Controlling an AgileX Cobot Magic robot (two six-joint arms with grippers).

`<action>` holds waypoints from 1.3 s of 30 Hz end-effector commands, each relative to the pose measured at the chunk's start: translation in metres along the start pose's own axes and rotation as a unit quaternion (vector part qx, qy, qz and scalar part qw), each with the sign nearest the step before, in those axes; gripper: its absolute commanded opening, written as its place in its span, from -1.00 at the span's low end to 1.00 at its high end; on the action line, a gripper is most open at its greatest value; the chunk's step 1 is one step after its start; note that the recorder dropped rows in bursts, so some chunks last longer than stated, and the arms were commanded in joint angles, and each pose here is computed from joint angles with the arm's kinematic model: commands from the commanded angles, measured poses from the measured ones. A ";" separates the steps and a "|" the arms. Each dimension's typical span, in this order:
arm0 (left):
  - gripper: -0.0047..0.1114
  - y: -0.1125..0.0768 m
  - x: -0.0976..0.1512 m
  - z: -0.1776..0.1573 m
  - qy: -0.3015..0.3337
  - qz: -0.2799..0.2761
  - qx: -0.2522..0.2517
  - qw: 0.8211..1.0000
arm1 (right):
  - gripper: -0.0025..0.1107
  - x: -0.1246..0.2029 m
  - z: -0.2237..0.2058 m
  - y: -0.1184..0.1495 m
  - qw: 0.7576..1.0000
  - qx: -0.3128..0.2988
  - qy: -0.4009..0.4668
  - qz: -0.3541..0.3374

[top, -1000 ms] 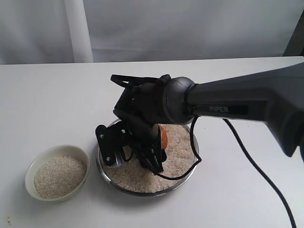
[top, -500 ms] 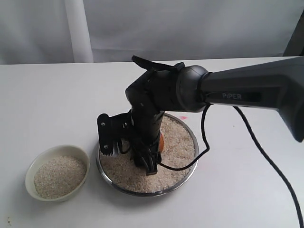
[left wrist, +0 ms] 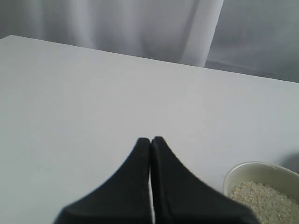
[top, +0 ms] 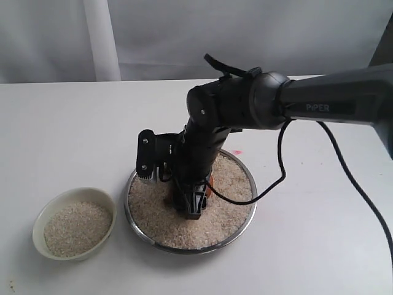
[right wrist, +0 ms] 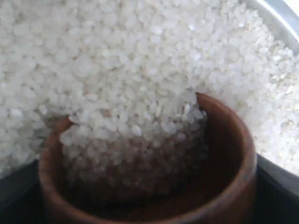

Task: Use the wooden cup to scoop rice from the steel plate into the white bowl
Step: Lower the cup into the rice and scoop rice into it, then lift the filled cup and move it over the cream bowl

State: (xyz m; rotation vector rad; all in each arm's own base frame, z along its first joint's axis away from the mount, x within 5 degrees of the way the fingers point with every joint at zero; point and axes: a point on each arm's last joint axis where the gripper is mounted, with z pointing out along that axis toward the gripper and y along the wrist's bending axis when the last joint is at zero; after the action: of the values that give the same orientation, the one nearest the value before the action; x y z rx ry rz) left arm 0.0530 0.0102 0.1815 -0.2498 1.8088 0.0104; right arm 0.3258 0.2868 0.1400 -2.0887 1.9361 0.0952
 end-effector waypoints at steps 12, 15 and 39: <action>-0.92 -0.001 -0.002 -0.001 -0.005 -0.003 0.005 1.000 | -0.96 0.027 -0.069 0.008 0.980 0.076 -0.172 0.069; -0.92 -0.001 -0.002 -0.001 -0.005 -0.003 0.005 1.000 | -0.96 0.027 -0.073 0.014 0.974 0.074 -0.198 0.077; -0.92 -0.001 -0.002 -0.001 -0.005 -0.003 0.005 1.000 | -0.96 -0.001 -0.079 0.027 0.956 0.133 -0.243 0.096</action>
State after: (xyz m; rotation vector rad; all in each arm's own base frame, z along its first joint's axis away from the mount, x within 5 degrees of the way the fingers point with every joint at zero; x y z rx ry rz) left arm 0.0530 0.0102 0.1815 -0.2498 1.8088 0.0104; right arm 0.2880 0.2539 0.1941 -1.5456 1.8011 0.3672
